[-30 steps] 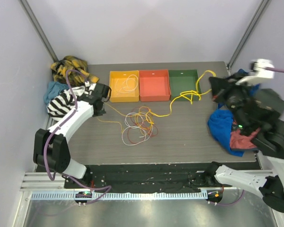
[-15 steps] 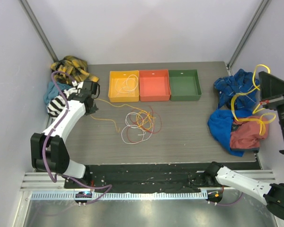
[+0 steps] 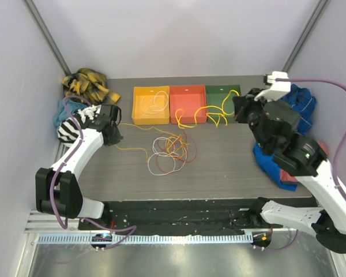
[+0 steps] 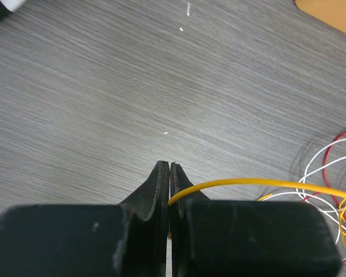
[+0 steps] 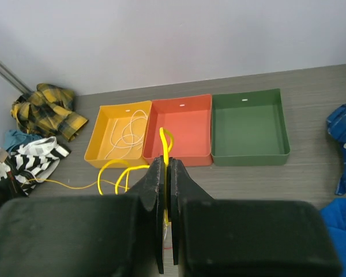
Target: Untangle the cables
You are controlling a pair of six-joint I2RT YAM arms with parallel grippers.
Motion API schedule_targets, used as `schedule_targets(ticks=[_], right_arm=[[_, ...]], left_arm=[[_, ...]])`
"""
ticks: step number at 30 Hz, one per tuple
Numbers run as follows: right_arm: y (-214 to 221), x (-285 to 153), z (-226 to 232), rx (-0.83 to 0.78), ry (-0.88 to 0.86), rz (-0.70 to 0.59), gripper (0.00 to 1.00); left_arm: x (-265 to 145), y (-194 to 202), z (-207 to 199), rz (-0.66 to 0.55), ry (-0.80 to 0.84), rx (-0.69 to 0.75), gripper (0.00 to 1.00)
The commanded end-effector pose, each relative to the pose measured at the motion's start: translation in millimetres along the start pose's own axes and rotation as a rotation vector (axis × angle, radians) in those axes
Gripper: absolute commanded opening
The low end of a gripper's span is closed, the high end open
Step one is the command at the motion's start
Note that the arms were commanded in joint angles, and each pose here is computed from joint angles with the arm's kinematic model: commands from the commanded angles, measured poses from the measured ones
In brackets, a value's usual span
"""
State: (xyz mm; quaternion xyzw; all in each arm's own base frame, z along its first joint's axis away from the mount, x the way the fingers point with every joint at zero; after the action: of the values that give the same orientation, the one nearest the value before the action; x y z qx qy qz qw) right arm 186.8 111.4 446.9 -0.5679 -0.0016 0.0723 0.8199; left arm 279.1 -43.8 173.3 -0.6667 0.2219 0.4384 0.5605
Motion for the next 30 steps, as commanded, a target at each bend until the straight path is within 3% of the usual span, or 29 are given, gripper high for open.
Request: schedule_targets(ticks=[1, 15, 30], right_arm=[[-12.9, 21.0, 30.0, 0.080, -0.070, -0.063, 0.01], [-12.4, 118.2, 107.4, 0.041, -0.115, -0.108, 0.01], [-8.4, 218.4, 104.2, -0.007, -0.034, -0.140, 0.01]], left_arm=[[-0.3, 3.0, -8.9, 0.007, 0.078, -0.052, 0.00], [14.0, 22.1, -25.3, 0.167, 0.165, -0.080, 0.00], [26.1, 34.0, -32.1, 0.216, 0.211, -0.092, 0.00]])
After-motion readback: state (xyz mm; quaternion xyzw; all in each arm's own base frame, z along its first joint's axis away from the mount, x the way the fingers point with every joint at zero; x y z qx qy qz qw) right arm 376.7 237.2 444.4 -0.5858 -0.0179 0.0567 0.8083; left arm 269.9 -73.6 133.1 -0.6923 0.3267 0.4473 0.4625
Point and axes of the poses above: each gripper's point midway between its finger pads, its own x axis out along the fingers, its own z axis along the line the jaws close on, y = z × x, the point moved 7 cm from there along -x, back along the fingers, and after that the axes turned 5 degrees about x, right-handed, at the moved point
